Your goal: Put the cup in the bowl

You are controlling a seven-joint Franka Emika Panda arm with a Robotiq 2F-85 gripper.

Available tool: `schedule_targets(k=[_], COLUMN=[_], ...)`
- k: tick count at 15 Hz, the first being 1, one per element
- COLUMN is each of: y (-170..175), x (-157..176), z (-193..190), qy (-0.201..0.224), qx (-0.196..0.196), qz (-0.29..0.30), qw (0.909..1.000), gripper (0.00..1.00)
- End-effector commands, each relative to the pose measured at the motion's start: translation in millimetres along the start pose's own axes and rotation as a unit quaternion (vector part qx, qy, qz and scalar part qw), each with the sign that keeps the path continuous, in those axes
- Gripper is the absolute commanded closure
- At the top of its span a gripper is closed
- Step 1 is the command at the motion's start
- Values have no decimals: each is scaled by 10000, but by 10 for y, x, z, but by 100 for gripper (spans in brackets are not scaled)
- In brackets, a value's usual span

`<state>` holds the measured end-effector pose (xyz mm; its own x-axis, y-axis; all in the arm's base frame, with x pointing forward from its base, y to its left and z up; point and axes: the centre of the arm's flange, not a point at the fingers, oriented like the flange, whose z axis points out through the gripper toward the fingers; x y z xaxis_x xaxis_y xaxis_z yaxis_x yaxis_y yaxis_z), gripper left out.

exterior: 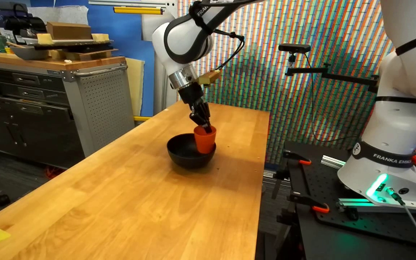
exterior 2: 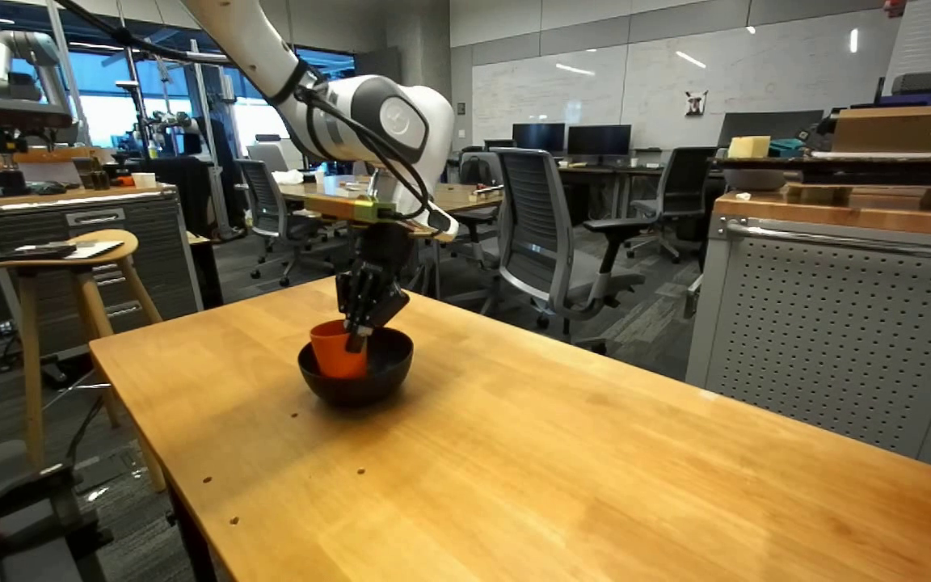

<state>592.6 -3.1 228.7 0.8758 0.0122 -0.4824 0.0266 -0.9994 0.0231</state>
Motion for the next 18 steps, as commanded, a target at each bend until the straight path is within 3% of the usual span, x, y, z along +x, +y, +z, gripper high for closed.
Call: schedule_targets(k=[1, 7, 8, 9, 12, 14, 18], y=[-31, -203, -215, -209, -170, -158, -216], x=[319, 529, 552, 551, 459, 251, -281], z=[32, 45, 39, 30, -92, -257, -780], qy=[-78, -44, -22, -1, 75, 131, 739], qx=[52, 155, 152, 139, 142, 134, 12], qz=[-161, -407, -438, -446, -445, -476, -561], qw=[9998, 9990, 9989, 9989, 9989, 9987, 9957], gripper=[98, 98, 68, 68, 44, 31, 1])
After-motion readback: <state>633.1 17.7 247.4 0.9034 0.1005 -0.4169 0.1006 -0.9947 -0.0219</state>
